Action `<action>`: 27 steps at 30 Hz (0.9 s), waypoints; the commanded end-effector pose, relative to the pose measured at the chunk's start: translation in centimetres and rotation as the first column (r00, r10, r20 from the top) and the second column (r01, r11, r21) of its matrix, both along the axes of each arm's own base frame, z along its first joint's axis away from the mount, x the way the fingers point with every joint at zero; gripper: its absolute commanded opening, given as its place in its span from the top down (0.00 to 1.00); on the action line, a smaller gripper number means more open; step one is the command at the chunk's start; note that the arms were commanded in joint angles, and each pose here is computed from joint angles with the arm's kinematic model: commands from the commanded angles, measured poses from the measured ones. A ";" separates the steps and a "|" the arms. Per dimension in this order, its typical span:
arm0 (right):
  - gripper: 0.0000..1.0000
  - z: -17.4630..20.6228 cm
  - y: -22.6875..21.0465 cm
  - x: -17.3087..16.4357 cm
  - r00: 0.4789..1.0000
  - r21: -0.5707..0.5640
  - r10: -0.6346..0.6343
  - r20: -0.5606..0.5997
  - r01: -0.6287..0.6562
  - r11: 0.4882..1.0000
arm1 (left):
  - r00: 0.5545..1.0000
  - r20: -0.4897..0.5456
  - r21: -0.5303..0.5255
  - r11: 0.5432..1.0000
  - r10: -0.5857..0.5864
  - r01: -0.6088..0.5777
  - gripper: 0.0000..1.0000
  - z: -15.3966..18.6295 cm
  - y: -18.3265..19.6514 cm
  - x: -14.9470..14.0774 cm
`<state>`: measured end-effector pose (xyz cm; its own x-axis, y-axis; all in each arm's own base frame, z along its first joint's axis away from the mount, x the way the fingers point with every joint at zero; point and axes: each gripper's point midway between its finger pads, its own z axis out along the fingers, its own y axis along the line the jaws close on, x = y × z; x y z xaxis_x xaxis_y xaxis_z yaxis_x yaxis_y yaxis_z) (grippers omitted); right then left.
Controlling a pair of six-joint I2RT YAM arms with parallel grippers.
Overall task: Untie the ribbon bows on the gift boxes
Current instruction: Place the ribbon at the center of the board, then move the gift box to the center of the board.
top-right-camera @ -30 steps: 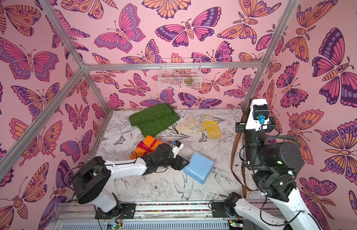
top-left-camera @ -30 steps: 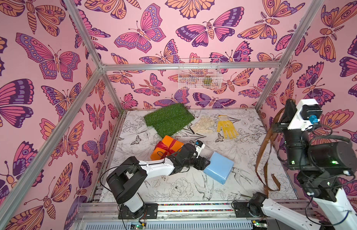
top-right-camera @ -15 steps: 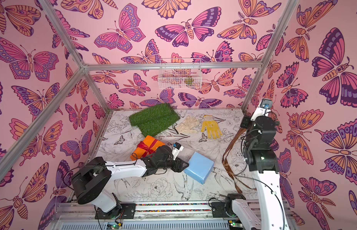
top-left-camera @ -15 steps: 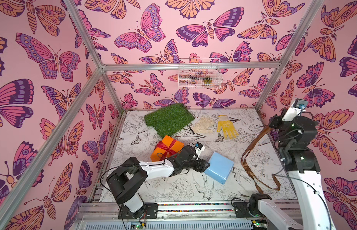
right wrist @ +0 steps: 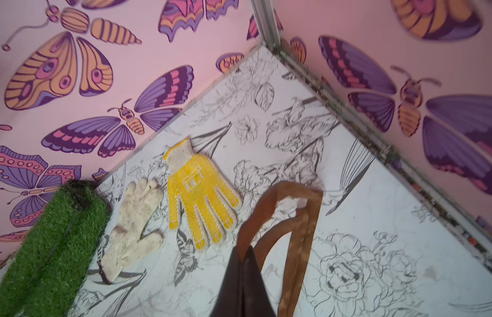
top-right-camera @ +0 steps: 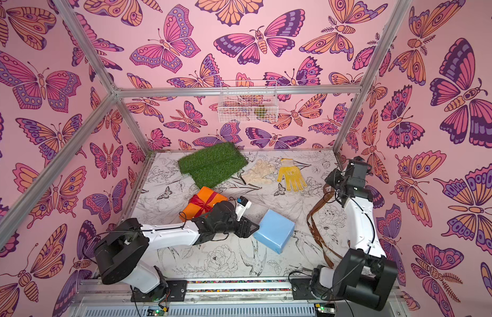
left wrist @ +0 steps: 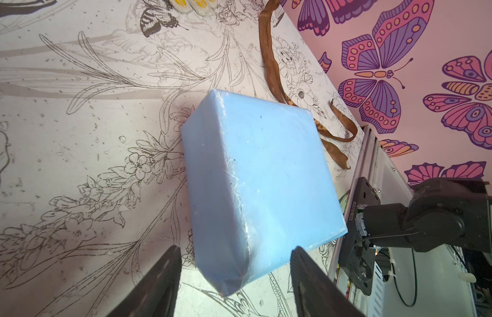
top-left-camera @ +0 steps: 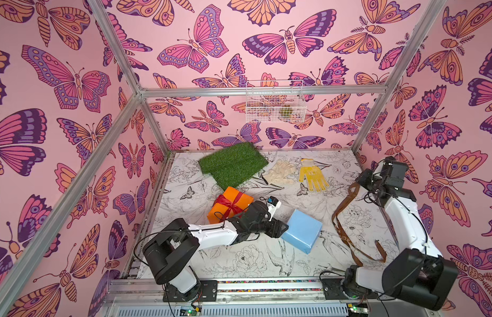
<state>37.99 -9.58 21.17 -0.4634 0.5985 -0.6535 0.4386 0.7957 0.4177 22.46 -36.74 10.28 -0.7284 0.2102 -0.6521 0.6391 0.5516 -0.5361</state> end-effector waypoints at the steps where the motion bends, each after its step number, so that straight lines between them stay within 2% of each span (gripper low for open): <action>1: 1.00 -2.8 0.6 -0.6 0.993 0.083 -0.003 -0.116 0.012 0.997 | 1.000 0.021 -0.017 1.000 -0.016 0.016 0.34 0.8 -0.2 -0.3; 7: 1.00 -7.0 1.4 -0.4 0.968 0.176 0.035 -0.249 0.009 0.984 | 1.000 0.020 0.005 1.000 -0.002 0.002 0.34 0.9 -0.1 0.0; 8: 0.97 -7.5 1.7 -0.3 0.964 0.199 0.053 -0.260 0.000 0.980 | 1.000 0.019 0.012 1.000 0.001 -0.002 0.34 1.0 -0.1 0.1; 10: 0.79 -8.3 2.1 -0.5 0.953 0.217 0.069 -0.295 -0.004 0.976 | 1.000 0.020 0.030 1.000 0.007 -0.007 0.34 1.1 0.0 0.2; 12: 0.70 -8.5 1.8 -0.7 0.950 0.200 0.058 -0.307 0.004 0.980 | 1.000 0.020 0.047 0.999 0.015 -0.016 0.34 1.2 0.3 0.3; 19: 0.52 -7.1 1.7 -1.3 0.946 0.135 0.059 -0.318 -0.016 0.991 | 0.999 0.030 0.114 0.992 0.042 -0.045 0.34 1.9 1.4 0.5; 21: 0.49 -5.1 3.4 -1.2 0.950 0.107 0.103 -0.295 -0.074 0.992 | 0.999 0.027 0.133 0.990 0.045 -0.049 0.34 2.2 1.7 0.5; 23: 0.37 -2.7 7.1 -1.2 0.951 0.099 0.194 -0.240 -0.175 0.980 | 0.999 0.021 0.138 0.990 0.034 -0.037 0.33 2.7 1.8 0.3; 25: 0.27 -1.6 11.2 -1.9 0.929 0.122 0.302 -0.212 -0.282 0.952 | 1.000 -0.003 0.148 0.989 0.007 -0.006 0.33 2.7 1.6 -0.3; 27: 0.26 -1.5 13.9 -3.4 0.905 0.125 0.368 -0.215 -0.348 0.929 | 1.000 -0.028 0.165 0.986 -0.010 0.015 0.33 2.6 1.5 -0.6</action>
<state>36.92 1.46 19.06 -0.7362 0.4730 -0.4840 0.2876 0.8660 0.4090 23.07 -35.57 13.19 -0.7342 0.2574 -0.6282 0.6201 0.6310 -0.4661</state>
